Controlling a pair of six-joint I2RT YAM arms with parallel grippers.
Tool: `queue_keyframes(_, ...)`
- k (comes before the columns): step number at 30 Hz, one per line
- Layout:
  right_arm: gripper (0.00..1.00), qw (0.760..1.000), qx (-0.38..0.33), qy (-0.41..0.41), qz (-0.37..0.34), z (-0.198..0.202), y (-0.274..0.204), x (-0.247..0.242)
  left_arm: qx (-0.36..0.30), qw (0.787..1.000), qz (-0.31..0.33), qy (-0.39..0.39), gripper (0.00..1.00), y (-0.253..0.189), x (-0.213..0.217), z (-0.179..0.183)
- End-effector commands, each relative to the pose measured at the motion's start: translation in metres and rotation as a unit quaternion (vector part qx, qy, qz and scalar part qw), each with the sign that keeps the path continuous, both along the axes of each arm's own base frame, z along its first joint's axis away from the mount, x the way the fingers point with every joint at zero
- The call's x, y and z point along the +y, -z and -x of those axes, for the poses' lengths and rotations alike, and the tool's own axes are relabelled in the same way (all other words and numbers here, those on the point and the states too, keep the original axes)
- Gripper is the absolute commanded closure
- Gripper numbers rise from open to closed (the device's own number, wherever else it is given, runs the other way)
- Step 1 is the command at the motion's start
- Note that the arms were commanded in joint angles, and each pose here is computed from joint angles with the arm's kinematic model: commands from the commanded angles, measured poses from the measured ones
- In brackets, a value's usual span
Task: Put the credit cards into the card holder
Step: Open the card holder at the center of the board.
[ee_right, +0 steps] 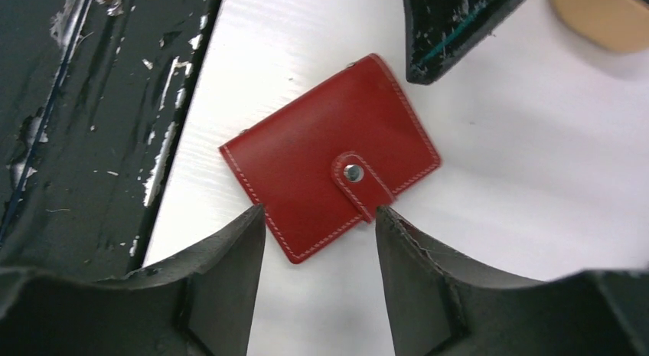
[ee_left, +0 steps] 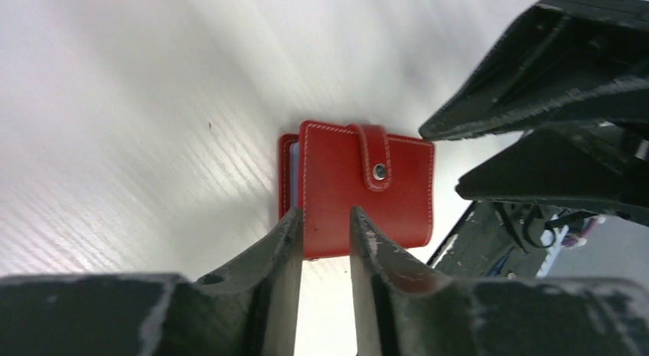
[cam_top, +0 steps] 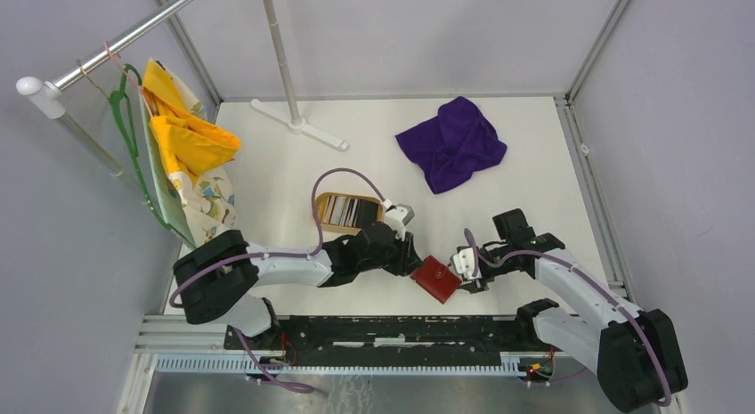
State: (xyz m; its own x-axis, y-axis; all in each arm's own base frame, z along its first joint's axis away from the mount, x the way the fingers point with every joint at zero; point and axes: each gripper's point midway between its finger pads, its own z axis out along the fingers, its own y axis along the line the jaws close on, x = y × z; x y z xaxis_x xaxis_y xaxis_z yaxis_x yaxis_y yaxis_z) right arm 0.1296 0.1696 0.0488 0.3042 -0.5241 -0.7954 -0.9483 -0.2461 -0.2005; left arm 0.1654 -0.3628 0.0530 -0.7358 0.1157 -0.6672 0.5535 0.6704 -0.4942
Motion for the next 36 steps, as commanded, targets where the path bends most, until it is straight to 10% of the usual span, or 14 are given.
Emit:
queue_keyframes(1,0.37,0.998,-0.030,-0.008,-0.058,-0.006,-0.034,0.006,-0.074,0.996,0.044,-0.016,0.61,-0.050,0.003,-0.014)
queue_keyframes(9,0.05,0.995,-0.063,-0.016,-0.076,-0.012,-0.052,0.006,-0.118,0.983,0.143,-0.015,0.37,-0.111,0.019,-0.002)
queue_keyframes(14,0.02,0.988,-0.095,-0.076,-0.097,-0.007,-0.072,0.011,-0.115,0.970,0.212,-0.024,0.12,-0.132,0.033,0.010)
queue_keyframes(36,0.48,0.988,-0.058,-0.133,0.052,-0.021,-0.008,0.030,0.011,0.985,0.163,-0.050,0.49,-0.045,0.030,0.021)
